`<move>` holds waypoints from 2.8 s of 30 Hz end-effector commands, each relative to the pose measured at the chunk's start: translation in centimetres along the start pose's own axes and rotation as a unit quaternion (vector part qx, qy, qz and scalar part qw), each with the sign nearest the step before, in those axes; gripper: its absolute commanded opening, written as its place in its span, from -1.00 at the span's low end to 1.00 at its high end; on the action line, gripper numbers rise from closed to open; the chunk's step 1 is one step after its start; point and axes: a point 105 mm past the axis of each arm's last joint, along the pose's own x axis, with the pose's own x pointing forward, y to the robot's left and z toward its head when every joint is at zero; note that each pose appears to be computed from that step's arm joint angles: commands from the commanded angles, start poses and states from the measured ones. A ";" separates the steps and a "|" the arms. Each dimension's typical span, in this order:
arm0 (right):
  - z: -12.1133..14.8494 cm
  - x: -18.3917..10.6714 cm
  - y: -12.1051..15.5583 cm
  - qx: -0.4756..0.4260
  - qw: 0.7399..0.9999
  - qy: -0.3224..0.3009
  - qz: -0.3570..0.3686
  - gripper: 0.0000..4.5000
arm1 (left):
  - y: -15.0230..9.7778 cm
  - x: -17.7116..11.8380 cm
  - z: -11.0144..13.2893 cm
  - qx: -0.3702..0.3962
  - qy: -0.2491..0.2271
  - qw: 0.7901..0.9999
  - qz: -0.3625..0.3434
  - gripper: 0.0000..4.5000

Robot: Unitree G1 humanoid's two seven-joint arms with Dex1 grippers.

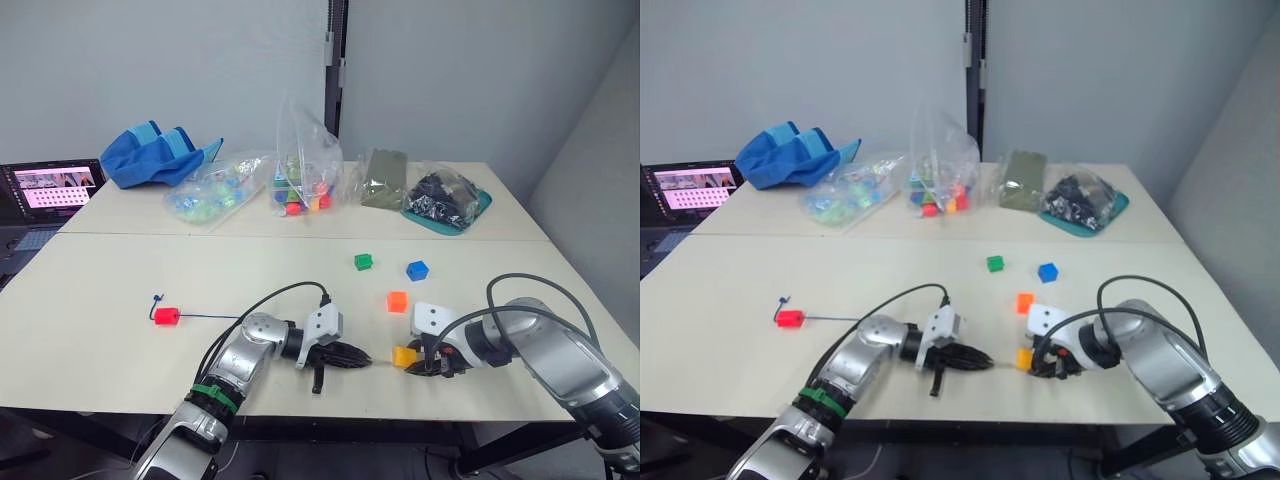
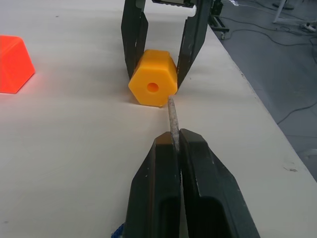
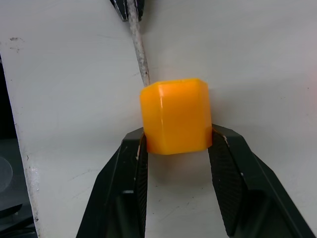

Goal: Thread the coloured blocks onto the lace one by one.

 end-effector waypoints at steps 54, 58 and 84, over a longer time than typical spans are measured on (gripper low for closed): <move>0.3 0.5 0.5 -0.007 1.000 -0.008 0.000 -0.45 | 1.5 0.1 0.0 0.080 0.070 0.994 -0.013 -0.07; 0.3 0.5 0.5 -0.007 1.000 -0.008 0.000 -0.45 | 1.6 0.7 0.2 0.078 0.063 0.995 -0.008 -0.63; 0.3 0.3 0.7 -0.001 1.000 -0.009 -0.003 -0.45 | 2.1 2.4 3.0 0.061 0.005 0.998 -0.005 -0.76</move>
